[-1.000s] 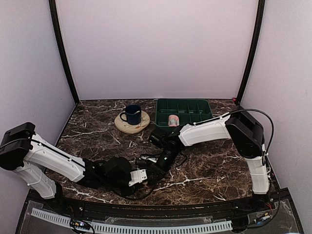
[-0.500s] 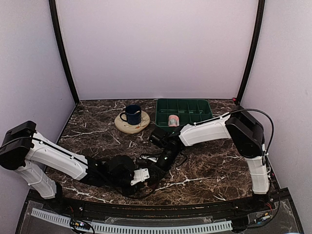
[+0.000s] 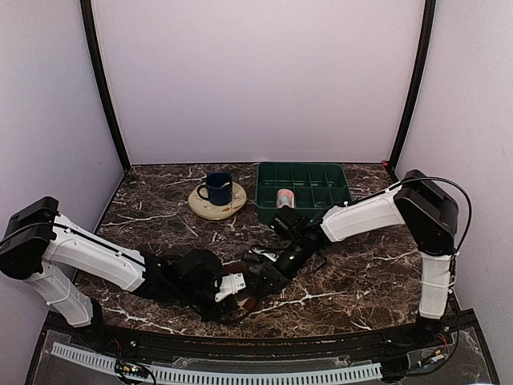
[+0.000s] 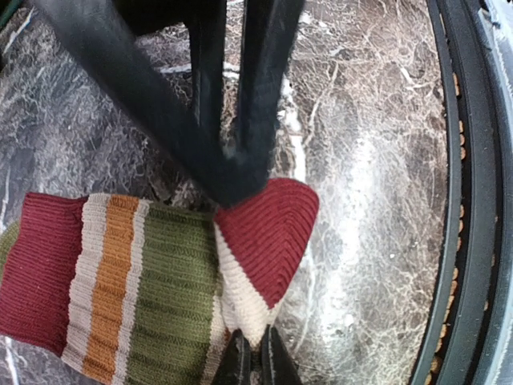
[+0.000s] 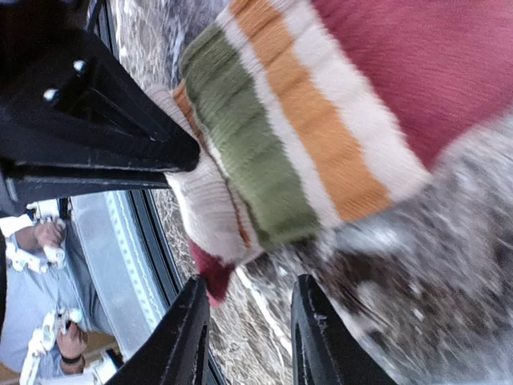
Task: Roll the socks
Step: Roll the sock at the center of the board.
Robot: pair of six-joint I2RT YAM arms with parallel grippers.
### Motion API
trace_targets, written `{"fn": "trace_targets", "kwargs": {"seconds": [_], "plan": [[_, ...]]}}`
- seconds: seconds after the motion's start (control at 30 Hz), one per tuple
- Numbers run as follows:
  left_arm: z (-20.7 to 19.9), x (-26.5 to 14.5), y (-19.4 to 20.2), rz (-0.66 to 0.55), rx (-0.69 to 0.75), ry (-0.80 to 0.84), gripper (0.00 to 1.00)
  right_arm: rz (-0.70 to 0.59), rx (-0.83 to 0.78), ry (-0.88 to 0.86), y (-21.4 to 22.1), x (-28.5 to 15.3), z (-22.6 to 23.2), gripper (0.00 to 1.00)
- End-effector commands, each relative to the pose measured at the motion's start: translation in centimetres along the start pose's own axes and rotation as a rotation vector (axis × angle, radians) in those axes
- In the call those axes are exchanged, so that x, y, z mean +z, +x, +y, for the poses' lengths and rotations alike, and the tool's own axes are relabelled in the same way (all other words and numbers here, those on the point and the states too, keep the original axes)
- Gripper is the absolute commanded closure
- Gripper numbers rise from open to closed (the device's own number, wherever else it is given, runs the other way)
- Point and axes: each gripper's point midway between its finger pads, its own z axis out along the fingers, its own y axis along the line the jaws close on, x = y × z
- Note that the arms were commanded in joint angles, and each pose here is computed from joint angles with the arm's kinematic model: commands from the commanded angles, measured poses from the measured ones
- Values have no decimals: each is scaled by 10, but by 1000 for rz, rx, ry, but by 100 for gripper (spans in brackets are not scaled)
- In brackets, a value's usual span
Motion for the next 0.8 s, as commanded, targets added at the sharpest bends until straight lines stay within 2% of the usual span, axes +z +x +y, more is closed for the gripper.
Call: {"fn": "trace_targets", "kwargs": {"seconds": [0.0,0.17,0.3,0.6,0.77], "plan": [[-4,-6,5,28,-80,79,100,-144,-14,14,-18,-21,1,68],[2,-8,5,41,-159,146,100,-206,-50,42,-18,-31,3,68],[8,-9,7,60,-237,218,100,-283,-96,156,-23,-41,-5,69],[4,1,20,174,-366,424,100,-304,-340,446,-17,-31,7,70],[5,0,17,168,-432,514,100,-351,-453,550,-13,-33,18,70]]}}
